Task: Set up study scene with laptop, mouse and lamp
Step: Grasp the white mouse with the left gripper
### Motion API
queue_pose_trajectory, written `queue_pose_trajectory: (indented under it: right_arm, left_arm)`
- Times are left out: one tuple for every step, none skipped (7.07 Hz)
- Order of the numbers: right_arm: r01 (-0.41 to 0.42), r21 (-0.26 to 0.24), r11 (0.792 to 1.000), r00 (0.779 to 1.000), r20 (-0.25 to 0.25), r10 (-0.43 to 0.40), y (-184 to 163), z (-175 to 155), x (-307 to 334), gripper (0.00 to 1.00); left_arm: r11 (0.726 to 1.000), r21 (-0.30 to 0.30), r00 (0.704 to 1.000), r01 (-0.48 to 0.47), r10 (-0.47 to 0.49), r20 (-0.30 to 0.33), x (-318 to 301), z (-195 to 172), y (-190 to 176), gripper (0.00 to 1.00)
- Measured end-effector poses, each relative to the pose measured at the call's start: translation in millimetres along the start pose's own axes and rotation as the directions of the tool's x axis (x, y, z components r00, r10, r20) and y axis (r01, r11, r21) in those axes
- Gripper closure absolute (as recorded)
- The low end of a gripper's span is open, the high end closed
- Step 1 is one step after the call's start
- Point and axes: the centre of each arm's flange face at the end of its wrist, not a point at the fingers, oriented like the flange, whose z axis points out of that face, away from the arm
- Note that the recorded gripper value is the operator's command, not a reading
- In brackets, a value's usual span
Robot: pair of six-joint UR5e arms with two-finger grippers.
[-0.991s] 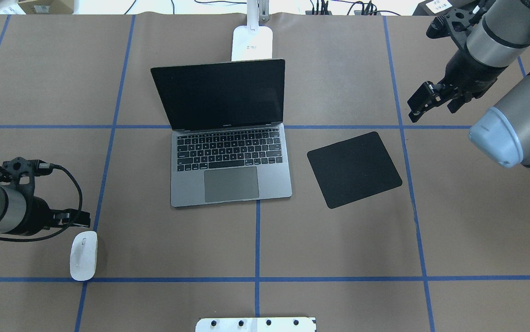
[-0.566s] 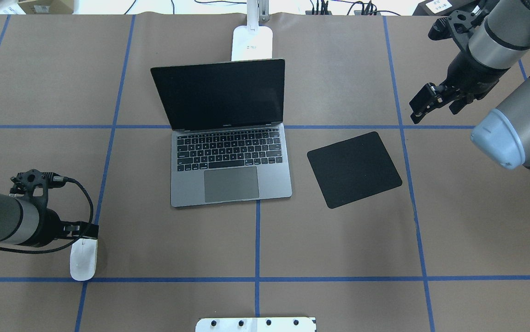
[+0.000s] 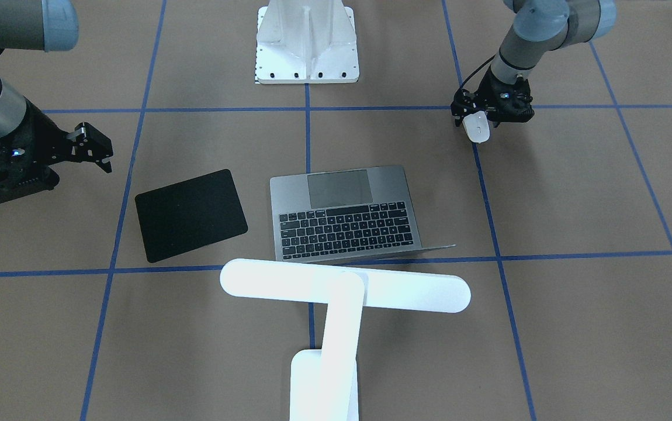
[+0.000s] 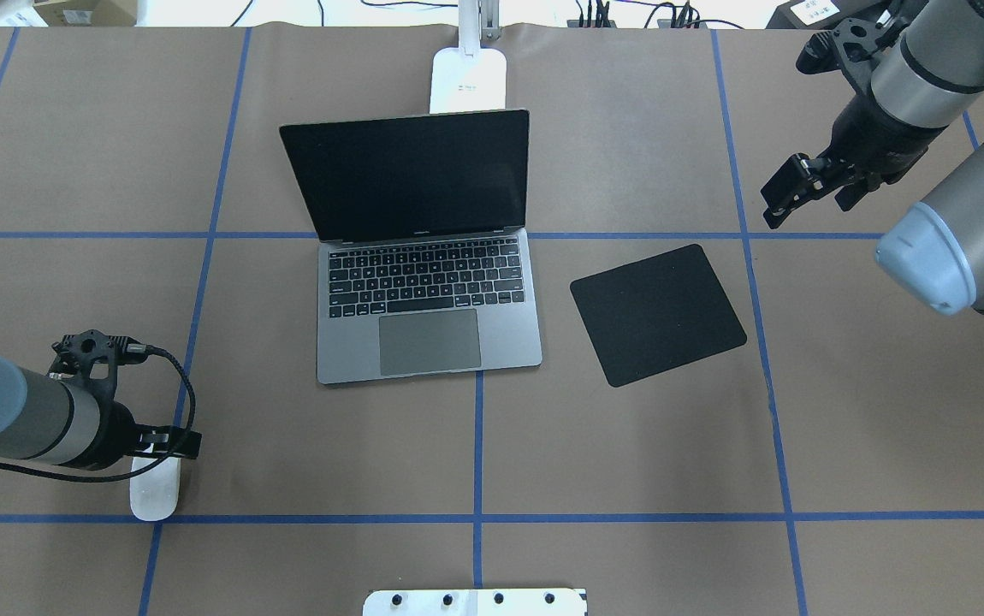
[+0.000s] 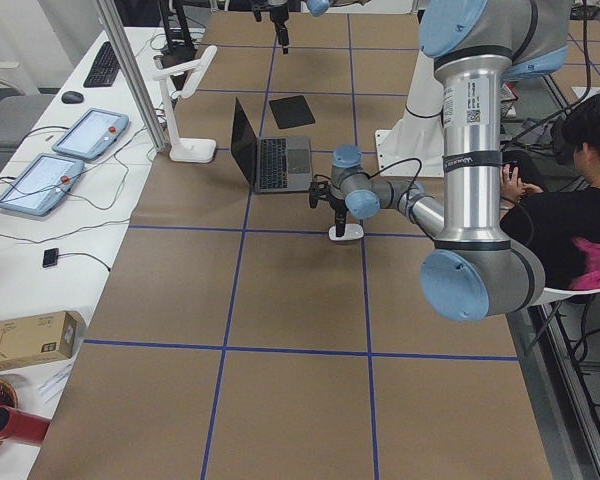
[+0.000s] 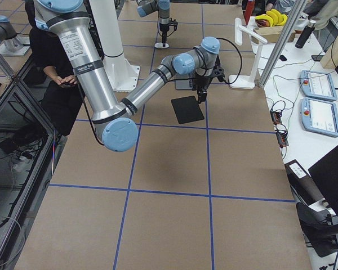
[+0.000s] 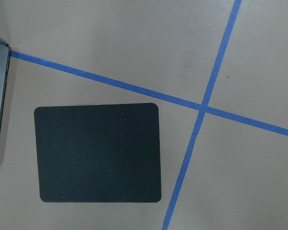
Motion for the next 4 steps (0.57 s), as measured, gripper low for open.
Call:
queue_pose_trajectory:
  right_arm:
    - [0.001,0.002,1.0,1.0,-0.003,-0.001,-0.2,-0.2,-0.2,0.01]
    - [0.001,0.003,1.0,1.0,-0.004,-0.001,-0.3,-0.3,-0.3,0.01]
    - [0.001,0.003,1.0,1.0,-0.004,-0.001,-0.4,-0.4,-0.4,0.01]
    - [0.002,0.003,1.0,1.0,-0.004,-0.002,-0.5,-0.5,-0.6,0.01]
  left_arm:
    - [1.0,-0.002,1.0,0.0,0.0,0.001,-0.8,0.1,0.8,0.02]
    - [1.0,-0.004,1.0,0.001,-0.001,0.003,-1.4,0.7,1.9,0.02]
    - [1.0,-0.01,1.0,0.003,-0.003,0.006,-2.7,2.1,4.2,0.03]
    - [1.0,-0.018,1.0,0.004,-0.004,0.01,-4.1,4.4,7.2,0.05]
